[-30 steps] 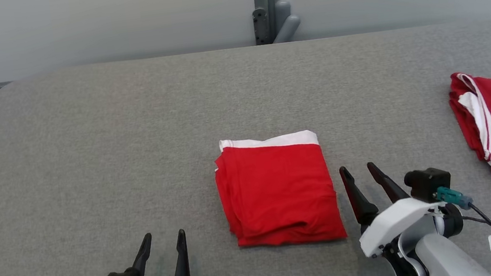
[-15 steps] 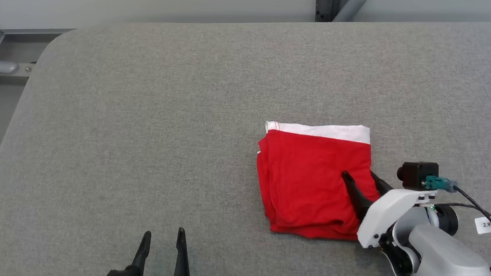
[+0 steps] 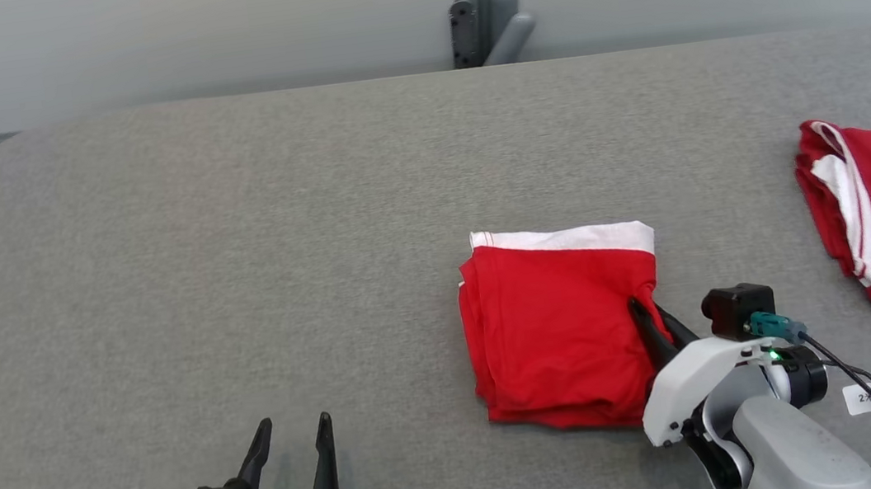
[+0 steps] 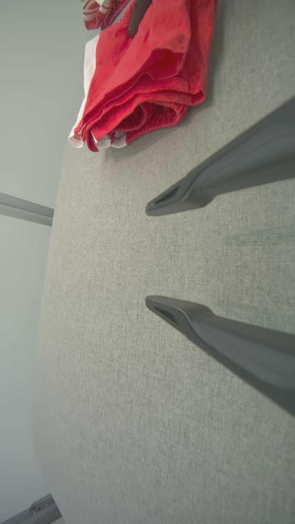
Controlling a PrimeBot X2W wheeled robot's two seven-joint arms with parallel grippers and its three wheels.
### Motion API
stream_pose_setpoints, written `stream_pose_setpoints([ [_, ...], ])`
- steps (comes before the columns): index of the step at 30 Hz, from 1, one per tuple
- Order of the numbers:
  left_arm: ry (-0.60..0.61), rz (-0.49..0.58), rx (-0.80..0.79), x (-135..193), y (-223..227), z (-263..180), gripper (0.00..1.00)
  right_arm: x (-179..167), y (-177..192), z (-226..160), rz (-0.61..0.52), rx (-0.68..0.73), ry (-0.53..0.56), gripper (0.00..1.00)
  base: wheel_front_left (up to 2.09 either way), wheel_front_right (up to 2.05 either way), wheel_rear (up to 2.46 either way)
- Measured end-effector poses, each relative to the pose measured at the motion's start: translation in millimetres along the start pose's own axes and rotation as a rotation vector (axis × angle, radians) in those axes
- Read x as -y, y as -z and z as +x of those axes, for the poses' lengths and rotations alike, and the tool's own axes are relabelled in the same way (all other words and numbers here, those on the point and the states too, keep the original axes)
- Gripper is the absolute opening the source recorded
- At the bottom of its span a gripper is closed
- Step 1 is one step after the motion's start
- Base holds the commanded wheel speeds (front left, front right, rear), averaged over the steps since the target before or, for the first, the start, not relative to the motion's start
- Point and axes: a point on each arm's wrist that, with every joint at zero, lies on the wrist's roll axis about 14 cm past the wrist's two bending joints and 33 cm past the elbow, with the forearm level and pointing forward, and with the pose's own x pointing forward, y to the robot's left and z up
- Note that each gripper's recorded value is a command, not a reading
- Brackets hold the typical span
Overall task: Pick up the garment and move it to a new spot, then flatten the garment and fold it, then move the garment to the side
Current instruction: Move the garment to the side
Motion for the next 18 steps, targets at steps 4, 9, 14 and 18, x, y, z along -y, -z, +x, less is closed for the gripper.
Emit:
stream_pose_setpoints([
  [4,0.097,-0.004,-0.003,29.0,-0.5,13.4,1.00,26.0,-4.9,-23.8,-0.013,0.028,0.076,0.00,0.00,0.00,0.00],
  [9,0.233,0.004,-0.006,72.0,-2.3,32.6,1.00,58.6,-7.5,-58.7,0.019,0.064,0.186,0.00,0.00,0.00,0.00],
  [14,0.373,0.012,-0.009,119.8,-3.7,49.9,1.00,83.2,-7.1,-94.5,0.038,0.094,0.280,0.00,0.00,0.00,0.00],
  [18,0.480,0.011,-0.022,157.6,-0.7,56.8,1.00,95.6,-8.6,-118.2,0.038,0.117,0.334,0.00,0.00,0.00,0.00],
])
